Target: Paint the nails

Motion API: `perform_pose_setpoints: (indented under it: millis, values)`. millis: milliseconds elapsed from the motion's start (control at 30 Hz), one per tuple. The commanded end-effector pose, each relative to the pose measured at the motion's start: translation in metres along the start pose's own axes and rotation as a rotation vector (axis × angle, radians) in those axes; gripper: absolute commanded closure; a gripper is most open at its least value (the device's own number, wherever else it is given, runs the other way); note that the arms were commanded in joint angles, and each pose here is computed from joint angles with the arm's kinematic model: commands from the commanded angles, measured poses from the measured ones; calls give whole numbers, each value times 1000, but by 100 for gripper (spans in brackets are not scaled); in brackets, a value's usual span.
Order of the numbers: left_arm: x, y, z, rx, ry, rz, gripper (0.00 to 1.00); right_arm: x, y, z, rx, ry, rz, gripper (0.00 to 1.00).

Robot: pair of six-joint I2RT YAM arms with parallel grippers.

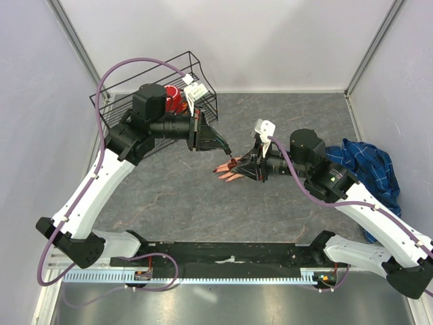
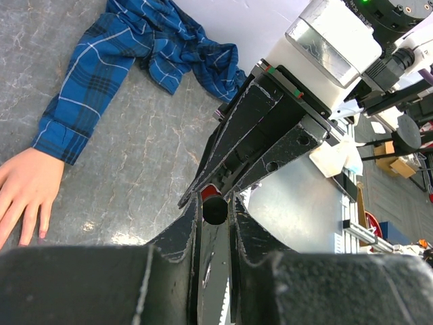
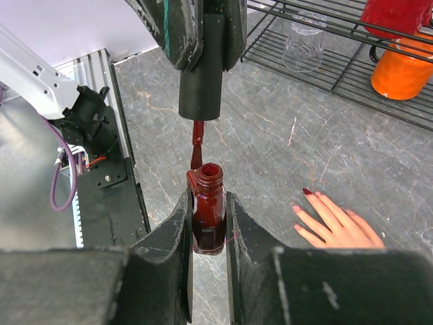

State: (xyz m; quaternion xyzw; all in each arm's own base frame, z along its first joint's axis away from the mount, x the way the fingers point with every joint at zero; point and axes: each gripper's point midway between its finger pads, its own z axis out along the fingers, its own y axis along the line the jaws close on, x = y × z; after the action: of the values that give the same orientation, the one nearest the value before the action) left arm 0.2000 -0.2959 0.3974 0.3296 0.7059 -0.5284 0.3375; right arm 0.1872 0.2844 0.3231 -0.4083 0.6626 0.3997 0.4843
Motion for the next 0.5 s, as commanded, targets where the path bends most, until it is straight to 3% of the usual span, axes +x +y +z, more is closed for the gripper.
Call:
perform_pose_setpoints:
  millis: [0,467]
  values:
    - [1,0,1,-6,-1,-2,98,-32,4,-6,-3,-95,-49,100]
    - [2,3,2,-18,0,-8,98,-36,7,-9,-9,-109,-53,100]
